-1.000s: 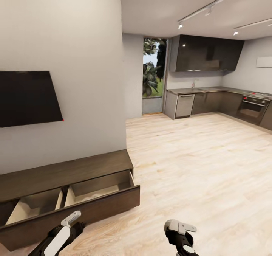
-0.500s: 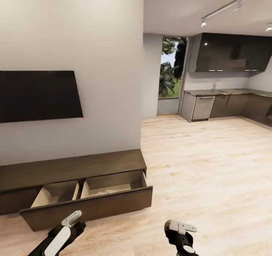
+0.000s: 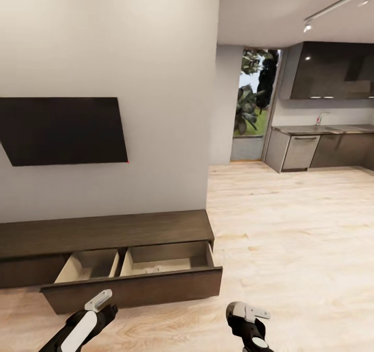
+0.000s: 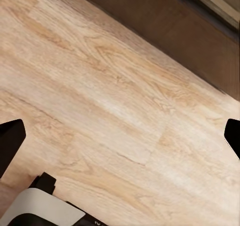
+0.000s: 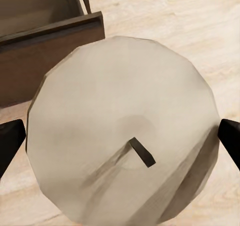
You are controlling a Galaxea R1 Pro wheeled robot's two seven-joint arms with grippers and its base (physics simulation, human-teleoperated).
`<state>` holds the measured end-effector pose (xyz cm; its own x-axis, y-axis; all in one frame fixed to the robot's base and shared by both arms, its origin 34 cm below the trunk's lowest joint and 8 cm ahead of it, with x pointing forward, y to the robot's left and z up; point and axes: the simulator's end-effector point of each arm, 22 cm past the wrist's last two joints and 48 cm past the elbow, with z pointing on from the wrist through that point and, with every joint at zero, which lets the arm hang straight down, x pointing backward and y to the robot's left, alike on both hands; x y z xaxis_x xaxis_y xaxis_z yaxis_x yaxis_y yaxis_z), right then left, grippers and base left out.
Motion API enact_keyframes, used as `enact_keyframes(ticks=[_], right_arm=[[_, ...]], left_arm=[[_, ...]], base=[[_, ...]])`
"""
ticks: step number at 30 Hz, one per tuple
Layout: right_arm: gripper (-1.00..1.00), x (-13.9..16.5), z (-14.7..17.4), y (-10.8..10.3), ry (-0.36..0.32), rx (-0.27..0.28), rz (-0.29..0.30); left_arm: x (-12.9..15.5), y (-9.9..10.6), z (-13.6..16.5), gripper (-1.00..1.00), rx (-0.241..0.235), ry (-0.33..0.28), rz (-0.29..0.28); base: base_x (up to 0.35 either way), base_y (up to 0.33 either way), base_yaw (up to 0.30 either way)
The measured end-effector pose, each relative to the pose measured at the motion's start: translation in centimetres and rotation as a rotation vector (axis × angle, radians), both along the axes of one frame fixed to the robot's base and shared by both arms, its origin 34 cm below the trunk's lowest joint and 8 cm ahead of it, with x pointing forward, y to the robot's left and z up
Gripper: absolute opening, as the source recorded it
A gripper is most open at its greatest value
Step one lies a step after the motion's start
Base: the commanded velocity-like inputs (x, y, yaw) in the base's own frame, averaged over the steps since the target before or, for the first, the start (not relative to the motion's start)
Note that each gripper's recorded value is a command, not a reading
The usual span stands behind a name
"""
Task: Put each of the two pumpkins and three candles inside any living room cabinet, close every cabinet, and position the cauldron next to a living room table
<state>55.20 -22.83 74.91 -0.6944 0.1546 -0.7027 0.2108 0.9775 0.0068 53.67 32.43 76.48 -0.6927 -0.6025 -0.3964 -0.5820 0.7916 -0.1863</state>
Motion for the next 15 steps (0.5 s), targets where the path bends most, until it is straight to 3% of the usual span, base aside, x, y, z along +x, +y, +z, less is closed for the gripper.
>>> enact_keyframes(ticks=[5,15], right_arm=[[-1.0,-0.02,-0.02,-0.07,0.001,-0.001,0.0],[-1.0,0.31,0.2,0.35,-0.005,0.009,0.005]], left_arm=[[0.0,0.0,0.0,1.0,0.0,0.0,0.0],[0.0,0.03,-0.02,1.0,-0.003,0.001,0.003]], base=[[0.258,0.072,0.002],[0.105,0.15,0.0]])
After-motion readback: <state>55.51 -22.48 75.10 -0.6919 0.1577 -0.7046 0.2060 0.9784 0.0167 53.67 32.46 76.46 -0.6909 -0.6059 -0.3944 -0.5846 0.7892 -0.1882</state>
